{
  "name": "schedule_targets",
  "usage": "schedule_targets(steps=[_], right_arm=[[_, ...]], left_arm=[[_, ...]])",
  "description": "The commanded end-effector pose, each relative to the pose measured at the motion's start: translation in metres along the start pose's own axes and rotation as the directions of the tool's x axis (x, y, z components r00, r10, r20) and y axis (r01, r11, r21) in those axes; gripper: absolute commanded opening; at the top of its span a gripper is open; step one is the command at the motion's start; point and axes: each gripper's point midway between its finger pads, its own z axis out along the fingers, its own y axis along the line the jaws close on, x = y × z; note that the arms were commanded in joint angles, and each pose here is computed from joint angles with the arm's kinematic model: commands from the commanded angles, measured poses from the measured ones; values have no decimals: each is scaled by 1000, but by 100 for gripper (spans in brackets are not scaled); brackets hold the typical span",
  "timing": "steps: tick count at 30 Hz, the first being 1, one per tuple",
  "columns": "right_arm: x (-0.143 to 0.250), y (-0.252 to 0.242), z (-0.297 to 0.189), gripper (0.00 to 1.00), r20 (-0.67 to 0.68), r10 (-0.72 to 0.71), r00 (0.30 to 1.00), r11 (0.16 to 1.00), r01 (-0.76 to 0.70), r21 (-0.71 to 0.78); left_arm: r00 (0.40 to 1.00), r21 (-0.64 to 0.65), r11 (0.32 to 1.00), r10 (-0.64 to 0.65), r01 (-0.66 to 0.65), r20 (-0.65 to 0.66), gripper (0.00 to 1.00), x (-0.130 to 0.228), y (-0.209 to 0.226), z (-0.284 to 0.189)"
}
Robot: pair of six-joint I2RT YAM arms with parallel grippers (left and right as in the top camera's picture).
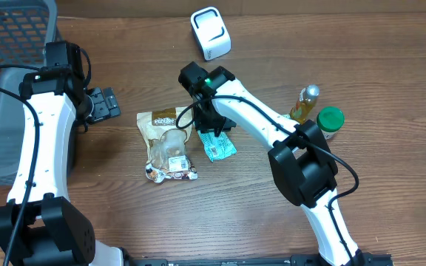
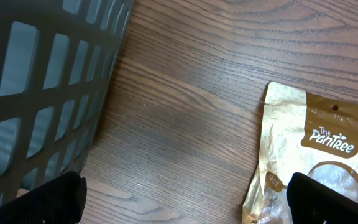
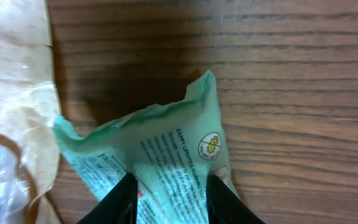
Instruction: Scan the item barcode
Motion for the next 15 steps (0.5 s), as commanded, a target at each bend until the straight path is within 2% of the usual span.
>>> schedule_targets(steps=[1, 3, 7, 15], right_arm=[[7, -4, 14, 33, -18, -2, 1000, 1000, 2, 7], [8, -4, 21, 35, -16, -2, 1000, 1000, 2, 6], [8, -4, 24, 46, -14, -3, 1000, 1000, 3, 5], [-8, -9, -8, 51, 2, 23, 1000, 1000, -23, -5]], left_arm=[[999, -4, 1000, 6, -6, 37, 100, -7, 2, -10], [999, -4, 1000, 6, -6, 37, 100, -7, 2, -10], [999, -4, 1000, 6, -6, 37, 100, -7, 2, -10], [999, -4, 1000, 6, -6, 37, 99, -7, 2, -10]])
